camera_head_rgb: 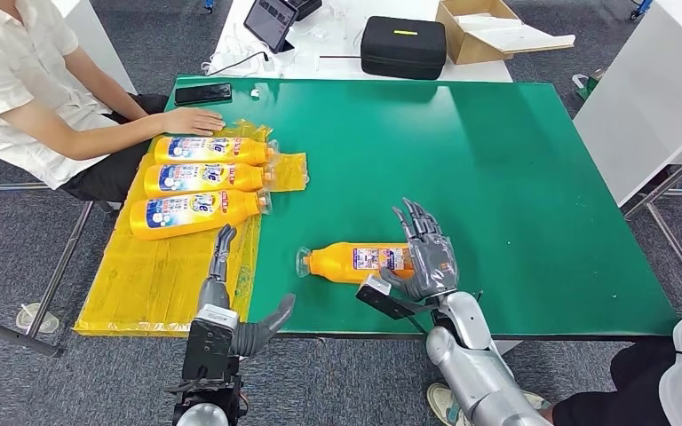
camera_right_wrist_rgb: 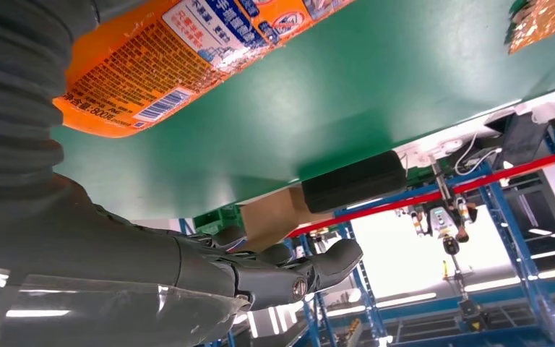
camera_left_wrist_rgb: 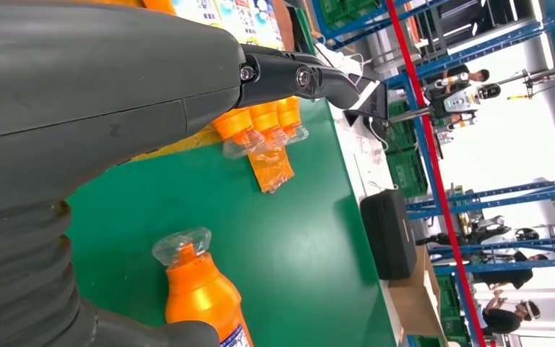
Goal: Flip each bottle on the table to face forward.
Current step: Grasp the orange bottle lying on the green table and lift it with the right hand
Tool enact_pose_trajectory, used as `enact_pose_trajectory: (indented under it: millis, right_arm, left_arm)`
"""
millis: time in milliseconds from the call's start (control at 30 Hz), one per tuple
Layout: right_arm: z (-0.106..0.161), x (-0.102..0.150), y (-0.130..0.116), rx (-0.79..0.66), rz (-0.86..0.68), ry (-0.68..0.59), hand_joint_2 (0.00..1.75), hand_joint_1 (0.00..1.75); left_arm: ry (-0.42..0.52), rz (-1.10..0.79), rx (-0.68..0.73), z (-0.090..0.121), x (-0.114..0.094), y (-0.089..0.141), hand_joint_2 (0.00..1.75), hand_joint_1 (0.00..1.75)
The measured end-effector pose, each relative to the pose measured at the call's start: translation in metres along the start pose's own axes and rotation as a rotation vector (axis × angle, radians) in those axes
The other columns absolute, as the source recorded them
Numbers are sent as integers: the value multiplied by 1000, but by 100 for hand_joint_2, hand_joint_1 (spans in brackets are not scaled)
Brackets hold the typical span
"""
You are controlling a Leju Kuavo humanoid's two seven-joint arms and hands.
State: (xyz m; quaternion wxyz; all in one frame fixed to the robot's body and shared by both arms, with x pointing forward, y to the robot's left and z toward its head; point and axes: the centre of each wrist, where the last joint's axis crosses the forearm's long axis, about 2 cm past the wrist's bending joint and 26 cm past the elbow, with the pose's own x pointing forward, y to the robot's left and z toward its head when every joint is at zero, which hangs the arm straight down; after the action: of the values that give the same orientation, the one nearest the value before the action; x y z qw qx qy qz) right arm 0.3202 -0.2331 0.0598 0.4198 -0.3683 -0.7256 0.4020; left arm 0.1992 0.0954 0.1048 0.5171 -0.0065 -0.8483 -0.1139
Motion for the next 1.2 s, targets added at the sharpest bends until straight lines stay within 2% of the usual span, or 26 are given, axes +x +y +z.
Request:
enact_pose_trajectory:
  millis: [200,500,1000,1200]
  right_arm:
    - [3,-3,2,24,-12,2,175,0]
    - [16,-15,12,208,-68,50,175,0]
    - [15,-22,13,238,-61,50,175,0]
    - [10,-23,11,251,21,70,175,0]
  left_arm:
    - [-17,-14,2,0,0,0,175,0]
    - [-45,-22,-3,-1,4,-3,175,0]
    - [-54,-29,-7,-1,5,-4,175,0]
    - [-47,-12,-18,-3,5,-4,175,0]
